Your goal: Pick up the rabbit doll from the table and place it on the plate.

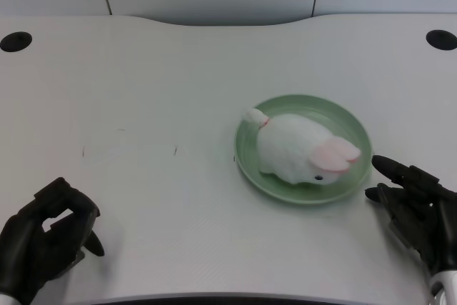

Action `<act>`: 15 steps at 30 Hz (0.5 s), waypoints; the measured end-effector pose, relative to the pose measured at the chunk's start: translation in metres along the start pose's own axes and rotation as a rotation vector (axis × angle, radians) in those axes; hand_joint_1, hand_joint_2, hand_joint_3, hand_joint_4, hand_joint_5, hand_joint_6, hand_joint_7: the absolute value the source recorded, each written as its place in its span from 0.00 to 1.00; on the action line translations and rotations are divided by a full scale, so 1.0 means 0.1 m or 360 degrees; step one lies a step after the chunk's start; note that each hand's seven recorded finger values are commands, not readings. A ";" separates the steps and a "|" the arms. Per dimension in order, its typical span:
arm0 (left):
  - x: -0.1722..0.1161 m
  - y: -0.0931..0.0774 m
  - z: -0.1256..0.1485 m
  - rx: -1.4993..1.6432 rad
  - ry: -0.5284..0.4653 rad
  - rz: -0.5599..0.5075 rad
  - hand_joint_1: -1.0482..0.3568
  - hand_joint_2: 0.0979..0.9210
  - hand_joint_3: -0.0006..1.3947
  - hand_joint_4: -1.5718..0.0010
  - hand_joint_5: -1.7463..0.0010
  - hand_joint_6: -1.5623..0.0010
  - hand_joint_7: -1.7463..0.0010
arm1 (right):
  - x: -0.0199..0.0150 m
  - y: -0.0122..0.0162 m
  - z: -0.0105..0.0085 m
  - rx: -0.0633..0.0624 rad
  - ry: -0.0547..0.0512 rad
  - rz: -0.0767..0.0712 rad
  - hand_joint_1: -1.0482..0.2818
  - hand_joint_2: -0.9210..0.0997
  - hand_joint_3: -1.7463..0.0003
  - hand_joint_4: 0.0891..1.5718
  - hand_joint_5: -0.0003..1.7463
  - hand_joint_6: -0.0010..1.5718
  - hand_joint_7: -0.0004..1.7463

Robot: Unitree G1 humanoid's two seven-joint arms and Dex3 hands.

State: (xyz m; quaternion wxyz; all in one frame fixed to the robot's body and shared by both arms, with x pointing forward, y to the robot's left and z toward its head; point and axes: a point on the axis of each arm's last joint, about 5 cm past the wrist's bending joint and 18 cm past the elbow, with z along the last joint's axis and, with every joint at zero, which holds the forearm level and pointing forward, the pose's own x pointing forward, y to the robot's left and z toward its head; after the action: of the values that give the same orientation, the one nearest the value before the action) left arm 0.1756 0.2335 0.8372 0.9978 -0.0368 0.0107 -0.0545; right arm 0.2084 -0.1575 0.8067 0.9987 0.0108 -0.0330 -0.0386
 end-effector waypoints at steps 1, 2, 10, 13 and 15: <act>0.01 0.00 -0.01 -0.0013 -0.0001 -0.0004 0.34 1.00 0.38 0.54 0.00 0.69 0.00 | 0.002 -0.010 0.000 0.0000 0.0003 -0.0006 0.54 0.00 0.84 0.33 0.51 0.56 0.01; 0.02 -0.01 -0.02 -0.0021 -0.0006 -0.0008 0.35 1.00 0.38 0.54 0.00 0.69 0.00 | 0.003 -0.014 0.001 0.0000 0.0004 -0.0010 0.54 0.00 0.84 0.33 0.51 0.56 0.01; 0.10 -0.10 -0.08 -0.0027 0.0022 -0.0017 0.36 1.00 0.37 0.53 0.00 0.68 0.00 | 0.042 -0.065 0.007 -0.0029 0.0034 -0.0058 0.56 0.00 0.81 0.31 0.50 0.57 0.01; 0.11 -0.12 -0.11 -0.0026 0.0046 -0.0002 0.35 1.00 0.35 0.52 0.00 0.66 0.00 | 0.051 -0.077 0.003 -0.0056 0.0051 -0.0053 0.56 0.00 0.81 0.30 0.49 0.57 0.01; 0.11 -0.14 -0.13 -0.0040 0.0054 0.0005 0.34 1.00 0.34 0.50 0.00 0.65 0.00 | 0.061 -0.094 0.005 -0.0067 0.0063 -0.0052 0.56 0.00 0.81 0.30 0.48 0.57 0.01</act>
State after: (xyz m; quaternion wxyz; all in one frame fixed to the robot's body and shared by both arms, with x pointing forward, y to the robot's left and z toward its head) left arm 0.1847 0.2173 0.8253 0.9970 -0.0485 0.0284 -0.0534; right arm 0.2137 -0.1674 0.8073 0.9984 -0.0090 -0.0123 -0.0553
